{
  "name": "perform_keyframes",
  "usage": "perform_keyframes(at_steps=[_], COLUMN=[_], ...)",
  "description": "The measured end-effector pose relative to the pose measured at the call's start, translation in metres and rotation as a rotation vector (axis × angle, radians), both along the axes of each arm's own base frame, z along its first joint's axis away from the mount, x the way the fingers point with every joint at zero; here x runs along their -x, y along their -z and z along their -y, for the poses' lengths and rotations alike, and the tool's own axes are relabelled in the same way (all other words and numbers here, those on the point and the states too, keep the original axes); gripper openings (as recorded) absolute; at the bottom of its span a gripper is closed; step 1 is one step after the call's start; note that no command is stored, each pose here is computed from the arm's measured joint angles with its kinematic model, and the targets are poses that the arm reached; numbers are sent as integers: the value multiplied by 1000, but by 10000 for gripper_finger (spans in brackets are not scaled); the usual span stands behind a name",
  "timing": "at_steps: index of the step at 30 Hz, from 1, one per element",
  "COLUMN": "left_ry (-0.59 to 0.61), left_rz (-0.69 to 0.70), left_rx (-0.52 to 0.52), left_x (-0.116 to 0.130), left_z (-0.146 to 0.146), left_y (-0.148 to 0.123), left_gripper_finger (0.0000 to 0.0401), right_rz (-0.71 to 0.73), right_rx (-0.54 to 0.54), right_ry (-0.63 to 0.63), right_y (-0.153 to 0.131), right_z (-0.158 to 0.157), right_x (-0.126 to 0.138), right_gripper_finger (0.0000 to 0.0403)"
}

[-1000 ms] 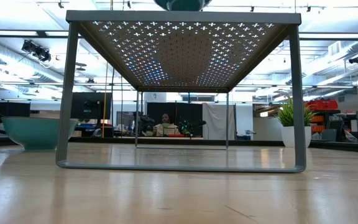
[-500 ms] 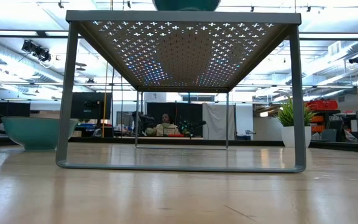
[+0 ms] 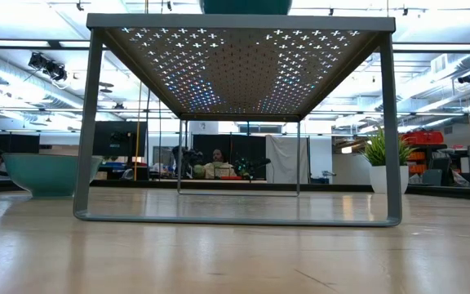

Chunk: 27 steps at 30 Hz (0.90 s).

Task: Pick & Place Mini bowls
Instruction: Put the top green bowl on the shelf

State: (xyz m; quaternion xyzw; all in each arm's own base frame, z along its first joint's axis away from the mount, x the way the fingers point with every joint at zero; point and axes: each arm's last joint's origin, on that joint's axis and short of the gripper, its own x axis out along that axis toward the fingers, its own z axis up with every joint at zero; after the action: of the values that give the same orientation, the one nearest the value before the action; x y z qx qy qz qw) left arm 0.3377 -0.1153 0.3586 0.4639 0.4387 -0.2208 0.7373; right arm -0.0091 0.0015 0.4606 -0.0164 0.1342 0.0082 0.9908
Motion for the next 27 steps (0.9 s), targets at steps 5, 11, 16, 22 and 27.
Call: perform_keyframes(at_steps=[5,11,16,22,27], left_ry=[-17,-21,-30,-25,-23], left_rz=[-5,-10,-25,-14,4], left_rx=[21,43,48,47,55], left_x=[-1,1,1,1,-1], left_z=[-3,-4,-7,-6,-6], left_y=[0,-1,-1,-2,-2], left_gripper_finger=[9,9,9,9,9], right_rz=[0,0,0,0,0], right_rx=[0,0,0,0,0], right_ry=[0,0,0,0,0], right_y=[0,0,0,0,0], right_z=[0,0,0,0,0], right_x=[0,0,0,0,0], right_gripper_finger=[29,29,29,29,29])
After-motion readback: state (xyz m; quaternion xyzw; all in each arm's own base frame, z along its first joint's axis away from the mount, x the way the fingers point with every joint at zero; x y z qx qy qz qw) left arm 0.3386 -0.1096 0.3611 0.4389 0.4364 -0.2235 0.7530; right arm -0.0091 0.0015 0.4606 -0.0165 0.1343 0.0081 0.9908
